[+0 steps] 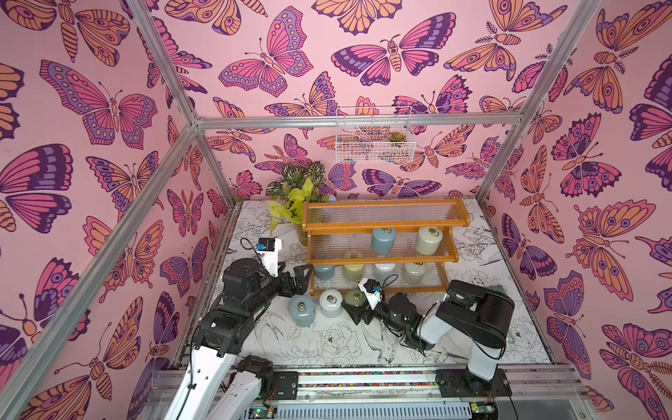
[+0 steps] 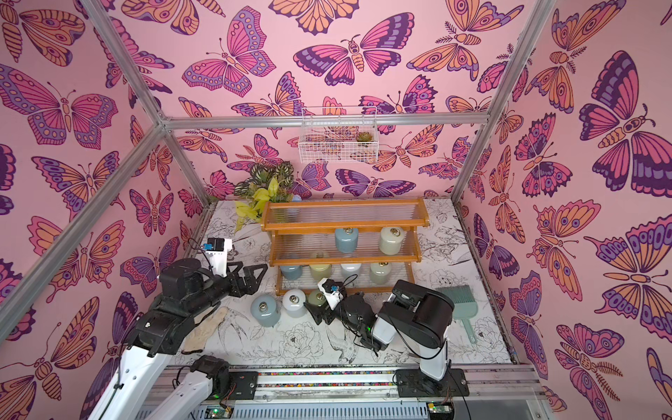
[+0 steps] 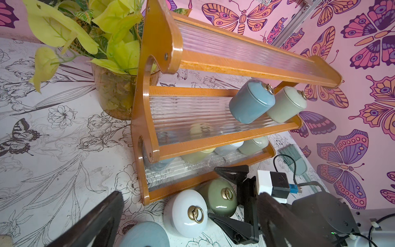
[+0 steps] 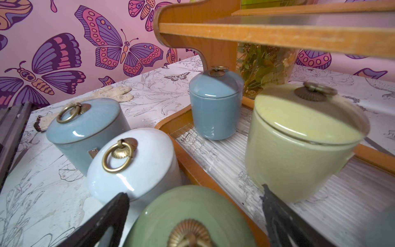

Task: Remove the tea canisters from the shelf
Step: Place the tea canister at the center of the board, then pick up the tea canister from the shelf.

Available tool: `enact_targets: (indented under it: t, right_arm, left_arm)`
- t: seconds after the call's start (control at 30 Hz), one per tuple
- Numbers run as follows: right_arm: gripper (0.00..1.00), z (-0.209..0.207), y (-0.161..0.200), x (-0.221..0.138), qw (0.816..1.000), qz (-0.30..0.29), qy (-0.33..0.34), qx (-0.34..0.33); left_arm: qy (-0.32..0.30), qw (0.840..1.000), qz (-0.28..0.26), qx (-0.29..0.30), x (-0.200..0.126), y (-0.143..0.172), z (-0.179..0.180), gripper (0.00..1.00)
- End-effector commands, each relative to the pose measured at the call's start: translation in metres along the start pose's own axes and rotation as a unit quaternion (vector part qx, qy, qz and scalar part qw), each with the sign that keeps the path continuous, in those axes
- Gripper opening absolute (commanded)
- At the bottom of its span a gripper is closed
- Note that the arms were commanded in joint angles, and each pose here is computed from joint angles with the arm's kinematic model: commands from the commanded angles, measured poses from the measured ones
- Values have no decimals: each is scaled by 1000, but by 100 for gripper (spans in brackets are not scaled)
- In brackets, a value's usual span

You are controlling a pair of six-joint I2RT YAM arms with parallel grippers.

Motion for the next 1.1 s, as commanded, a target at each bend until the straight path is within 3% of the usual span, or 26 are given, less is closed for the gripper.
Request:
enact_targets:
  t: [0.0, 0.33, 0.6, 0.8, 1.07]
  right_arm:
    - [99, 8, -20, -5, 1000, -19, -2, -8]
    - [99, 26, -105, -34, 996, -48, 42, -55]
    - [99, 5, -168, -56, 974, -96, 198, -56]
    - [99, -18, -182, -64, 962, -107, 247, -36]
    - [99, -53, -174, -70, 956, -114, 270, -4]
  left_arm:
    - [10, 1000, -21, 7, -5, -10, -4, 100]
    - [6, 1000, -19, 12, -4, -7, -3, 100]
    - [14, 999, -27, 23, -8, -14, -6, 100]
    - [46, 998, -22, 27, -4, -20, -13, 100]
    - [100, 994, -10, 32, 1, -19, -23, 100]
Point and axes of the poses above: each gripper's point midway between its finger pads, its own x axis out along the fingers, its own z axis along the line the jaws close on, y = z × x, the point moved 6 cm from there along -x, back along the fingers, and after that the axes turned 14 degrees about x, right-handed, at the moved point
